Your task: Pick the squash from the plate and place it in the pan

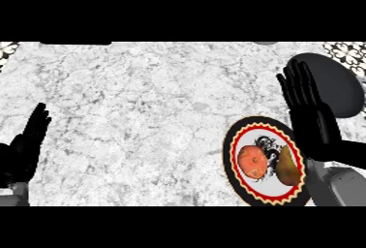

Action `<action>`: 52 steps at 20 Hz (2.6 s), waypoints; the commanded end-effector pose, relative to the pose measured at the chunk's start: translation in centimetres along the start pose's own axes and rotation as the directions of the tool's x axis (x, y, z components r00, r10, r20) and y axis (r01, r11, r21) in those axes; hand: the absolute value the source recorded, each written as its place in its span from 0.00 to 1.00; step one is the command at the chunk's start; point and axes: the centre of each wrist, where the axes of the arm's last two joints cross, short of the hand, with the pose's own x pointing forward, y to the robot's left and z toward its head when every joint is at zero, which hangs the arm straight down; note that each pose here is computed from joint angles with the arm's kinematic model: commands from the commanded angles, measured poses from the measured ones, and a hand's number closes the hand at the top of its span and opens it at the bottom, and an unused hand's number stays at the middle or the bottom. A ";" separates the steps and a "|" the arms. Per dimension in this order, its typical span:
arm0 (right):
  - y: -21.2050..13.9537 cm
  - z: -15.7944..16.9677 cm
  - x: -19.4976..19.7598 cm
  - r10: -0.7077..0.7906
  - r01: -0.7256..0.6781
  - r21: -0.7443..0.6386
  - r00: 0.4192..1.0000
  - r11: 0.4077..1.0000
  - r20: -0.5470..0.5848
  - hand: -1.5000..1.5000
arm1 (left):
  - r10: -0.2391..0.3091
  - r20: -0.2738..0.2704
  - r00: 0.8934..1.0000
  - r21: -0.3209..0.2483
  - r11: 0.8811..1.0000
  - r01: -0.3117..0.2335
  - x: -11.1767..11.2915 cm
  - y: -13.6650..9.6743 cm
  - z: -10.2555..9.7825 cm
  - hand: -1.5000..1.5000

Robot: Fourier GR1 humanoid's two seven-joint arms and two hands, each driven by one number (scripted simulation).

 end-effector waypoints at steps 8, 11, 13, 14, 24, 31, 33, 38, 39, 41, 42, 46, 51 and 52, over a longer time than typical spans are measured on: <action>-5.7 4.1 -4.7 0.290 -0.171 0.572 0.949 0.802 -0.123 1.00 | 0.153 0.159 0.975 -0.126 0.983 -0.134 6.5 -5.8 -2.9 0.50; -11.2 6.0 -3.0 0.341 -0.326 0.421 0.939 0.846 0.042 0.00 | 0.178 0.123 0.976 -0.100 0.981 -0.166 7.2 -6.6 -2.4 0.50; -12.4 5.6 -2.5 0.406 -0.429 0.345 0.903 0.835 0.141 0.00 | 0.166 0.129 0.978 -0.096 0.983 -0.154 6.0 -7.0 -1.9 0.50; -15.3 5.9 -1.1 0.435 -0.463 0.371 0.886 0.805 0.162 0.00 | 0.166 0.134 0.977 -0.093 0.984 -0.155 6.2 -6.1 -2.0 0.50; -18.7 0.5 11.5 0.709 -0.662 0.615 0.668 0.428 0.226 0.00 | 0.163 0.113 0.980 -0.099 0.983 -0.152 8.3 -6.2 -3.2 0.50; -14.0 -3.1 15.6 0.733 -0.715 0.576 0.625 0.397 0.270 0.00 | 0.166 0.130 0.978 -0.104 0.983 -0.153 7.6 -6.9 -2.4 0.50; -12.4 -4.3 16.2 0.744 -0.724 0.571 0.612 0.388 0.270 0.00 | 0.161 0.136 0.977 -0.114 0.983 -0.147 8.4 -6.9 -3.2 0.50; -9.4 -2.9 14.5 0.710 -0.651 0.642 0.666 0.405 0.228 0.00 | 0.159 0.129 0.979 -0.107 0.984 -0.146 7.0 -6.5 -3.9 0.50; -9.1 -2.8 13.5 0.694 -0.634 0.662 0.682 0.401 0.232 0.00 | 0.161 0.111 0.981 -0.109 0.983 -0.149 6.6 -7.7 -3.4 0.50; -7.0 -4.2 13.6 0.676 -0.605 0.692 0.701 0.394 0.228 0.00 | 0.161 0.118 0.980 -0.125 0.981 -0.146 7.9 -6.5 -3.2 0.50; -6.6 -2.4 11.3 0.660 -0.588 0.704 0.717 0.399 0.226 0.00 | 0.153 0.118 0.981 -0.126 0.982 -0.138 7.7 -7.7 -2.5 0.50; -3.9 -0.7 12.4 0.676 -0.601 0.707 0.698 0.373 0.237 0.00 | 0.152 0.125 0.980 -0.108 0.984 -0.139 7.6 -7.3 -4.4 0.50; -4.2 -0.8 10.2 0.764 -0.596 0.730 0.625 0.335 0.159 0.00 | 0.144 0.124 0.982 -0.112 0.985 -0.131 6.6 -5.0 -3.8 0.50; -4.4 -1.0 10.6 0.763 -0.603 0.723 0.625 0.338 0.165 0.00 | 0.163 0.131 0.978 -0.122 0.982 -0.147 6.1 -5.8 -1.5 0.50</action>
